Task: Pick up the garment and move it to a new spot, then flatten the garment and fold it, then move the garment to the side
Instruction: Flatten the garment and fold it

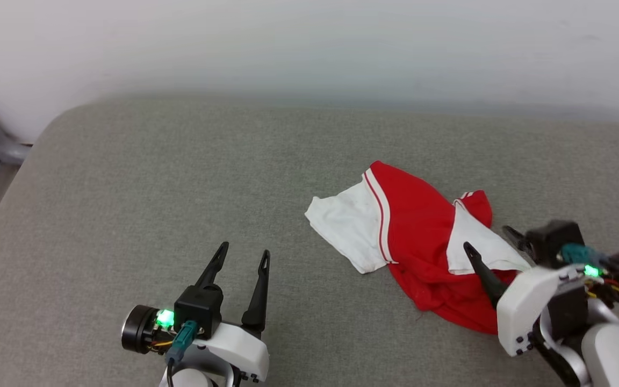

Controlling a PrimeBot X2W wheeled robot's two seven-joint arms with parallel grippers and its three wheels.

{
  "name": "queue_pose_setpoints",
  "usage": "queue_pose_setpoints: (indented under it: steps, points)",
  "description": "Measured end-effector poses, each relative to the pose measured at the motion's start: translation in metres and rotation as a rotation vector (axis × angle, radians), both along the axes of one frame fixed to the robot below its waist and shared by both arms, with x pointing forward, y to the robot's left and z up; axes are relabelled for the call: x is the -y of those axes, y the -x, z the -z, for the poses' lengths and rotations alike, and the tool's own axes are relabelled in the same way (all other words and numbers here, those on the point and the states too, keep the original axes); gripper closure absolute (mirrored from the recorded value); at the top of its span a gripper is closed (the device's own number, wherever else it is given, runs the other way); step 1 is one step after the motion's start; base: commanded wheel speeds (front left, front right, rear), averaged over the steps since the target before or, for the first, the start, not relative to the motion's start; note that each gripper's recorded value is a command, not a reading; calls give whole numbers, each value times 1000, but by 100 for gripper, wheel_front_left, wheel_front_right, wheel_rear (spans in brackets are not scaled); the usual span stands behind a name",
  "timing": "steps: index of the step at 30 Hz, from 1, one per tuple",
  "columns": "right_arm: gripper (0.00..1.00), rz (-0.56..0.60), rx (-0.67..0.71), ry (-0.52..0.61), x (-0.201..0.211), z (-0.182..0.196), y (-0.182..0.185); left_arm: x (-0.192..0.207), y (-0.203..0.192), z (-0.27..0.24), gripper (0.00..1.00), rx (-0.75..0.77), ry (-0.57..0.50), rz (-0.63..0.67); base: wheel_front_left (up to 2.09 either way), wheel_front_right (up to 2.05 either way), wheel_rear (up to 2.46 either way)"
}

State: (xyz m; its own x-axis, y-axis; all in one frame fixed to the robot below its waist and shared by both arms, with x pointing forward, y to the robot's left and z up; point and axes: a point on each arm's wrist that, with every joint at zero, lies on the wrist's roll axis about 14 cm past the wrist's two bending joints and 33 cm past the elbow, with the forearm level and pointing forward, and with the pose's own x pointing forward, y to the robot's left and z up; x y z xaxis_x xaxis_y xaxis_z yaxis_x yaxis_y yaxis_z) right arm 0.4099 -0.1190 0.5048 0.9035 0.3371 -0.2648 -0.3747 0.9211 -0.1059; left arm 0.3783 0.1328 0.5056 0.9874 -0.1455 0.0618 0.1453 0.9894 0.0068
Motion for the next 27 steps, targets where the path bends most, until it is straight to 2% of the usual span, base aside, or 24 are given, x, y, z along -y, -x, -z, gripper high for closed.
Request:
queue_pose_setpoints:
  steps: [4, 6, 10, 18, 20, 23, 27]
  points:
    - [0, -37, -154, 76, -4, 13, -11, -4, -2, 4, 0, -13, 4, -12, 0, 0, 0]
    - [0, -58, -237, 76, -11, 23, -11, -7, -4, 3, 0, -10, 6, -22, 0, 0, 0]
    - [0, -76, -342, 142, -12, 41, -15, -16, -2, 7, 0, -23, 4, -49, 0, 0, 0]
    - [1, -60, -422, 186, -7, 64, -19, -27, 1, 14, 0, -42, 0, -87, 0, 0, 0]
    - [100, -55, -432, 186, -6, 67, -18, -28, 1, 14, 0, -43, 0, -88, 0, 0, 0]
    - [100, -43, -407, 174, -6, 63, -21, -28, 0, 14, 0, -41, -3, -87, 0, 0, 0]
    - [100, -35, -354, 96, -11, 48, -23, -24, 0, 12, 0, -36, -4, -75, 0, 0, 0]
